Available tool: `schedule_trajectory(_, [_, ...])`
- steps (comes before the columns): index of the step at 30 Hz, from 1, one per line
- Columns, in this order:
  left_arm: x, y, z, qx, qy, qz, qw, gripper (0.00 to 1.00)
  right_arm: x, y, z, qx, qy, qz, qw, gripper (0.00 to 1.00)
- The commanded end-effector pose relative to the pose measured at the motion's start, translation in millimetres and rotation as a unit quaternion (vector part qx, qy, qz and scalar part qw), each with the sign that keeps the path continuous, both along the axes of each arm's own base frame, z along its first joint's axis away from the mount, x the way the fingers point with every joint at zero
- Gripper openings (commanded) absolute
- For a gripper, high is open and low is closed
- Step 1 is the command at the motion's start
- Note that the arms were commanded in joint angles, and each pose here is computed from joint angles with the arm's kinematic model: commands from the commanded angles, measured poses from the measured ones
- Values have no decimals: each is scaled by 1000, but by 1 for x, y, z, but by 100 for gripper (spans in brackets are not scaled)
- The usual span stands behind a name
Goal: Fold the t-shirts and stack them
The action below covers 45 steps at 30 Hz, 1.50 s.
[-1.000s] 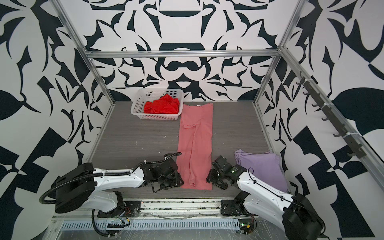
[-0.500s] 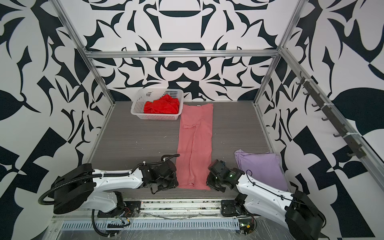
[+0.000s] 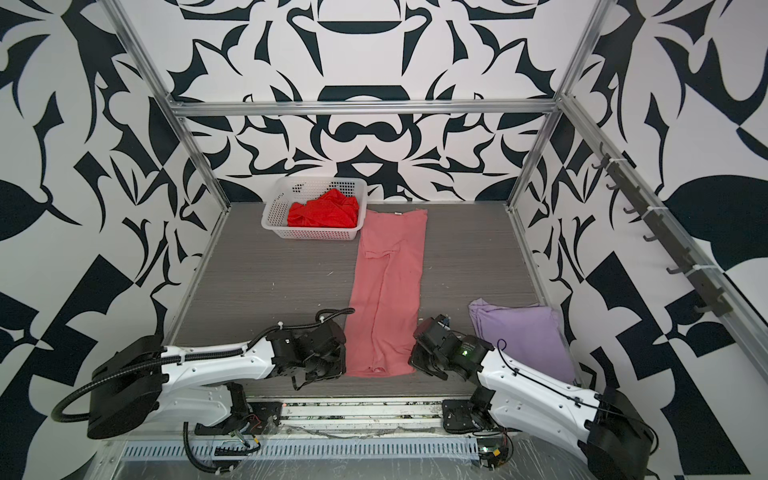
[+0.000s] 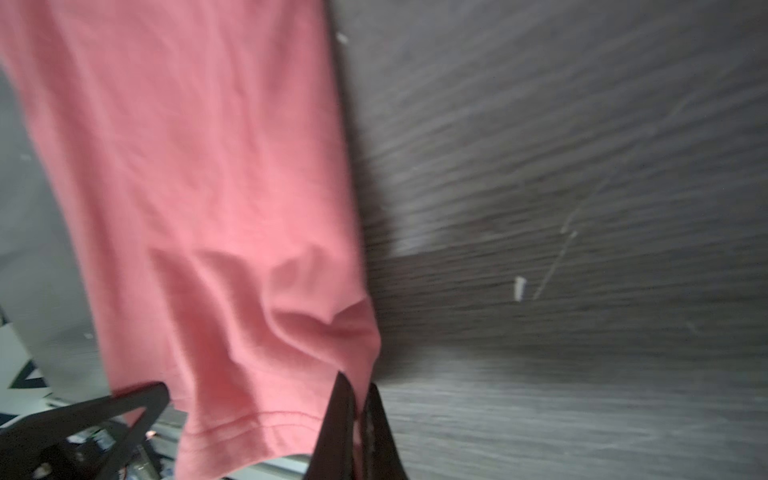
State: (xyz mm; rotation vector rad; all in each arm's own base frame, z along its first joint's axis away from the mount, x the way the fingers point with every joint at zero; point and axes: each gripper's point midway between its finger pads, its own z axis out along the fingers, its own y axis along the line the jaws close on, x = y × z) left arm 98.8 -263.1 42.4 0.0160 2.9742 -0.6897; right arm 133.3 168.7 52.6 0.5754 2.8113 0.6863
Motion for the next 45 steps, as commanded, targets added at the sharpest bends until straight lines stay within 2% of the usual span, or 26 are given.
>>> schedule_trajectory(1, [7, -2, 30, 2, -27, -23, 999, 0, 21, 7, 33, 7, -55, -6, 998, 0])
schedule_trajectory(8, [59, -14, 75, -32, -63, -6, 997, 0, 59, 18, 80, -3, -135, -18, 991, 0])
schedule_trajectory(10, [81, -17, 78, -45, -60, 8, 997, 0, 74, 15, 91, -21, -158, -28, 987, 0])
schedule_trajectory(13, [111, -17, 85, -60, -64, 24, 996, 0, 97, 17, 102, -12, -182, -38, 982, 0])
schedule_trajectory(16, [140, -21, 92, -71, -69, 24, 995, 0, 122, 16, 103, 6, -178, -46, 983, 0])
schedule_trajectory(22, [193, -34, 98, -76, -70, 13, 995, 0, 165, 7, 107, -10, -175, -43, 983, 0])
schedule_trajectory(31, [268, -48, 87, -120, -39, 19, 992, 0, 218, -8, 74, -17, -134, -74, 988, 0])
schedule_trajectory(36, [300, -48, 74, -138, -18, 26, 990, 0, 248, -8, 55, -9, -114, -83, 990, 0])
schedule_trajectory(39, [316, -50, 73, -162, -9, 33, 986, 0, 264, -6, 54, -9, -113, -81, 990, 0])
schedule_trajectory(43, [330, -49, 72, -166, -10, 37, 985, 0, 280, -8, 56, -12, -114, -90, 989, 0])
schedule_trajectory(45, [333, -52, 73, -169, -11, 33, 985, 8, 286, -9, 57, -6, -116, -96, 989, 0])
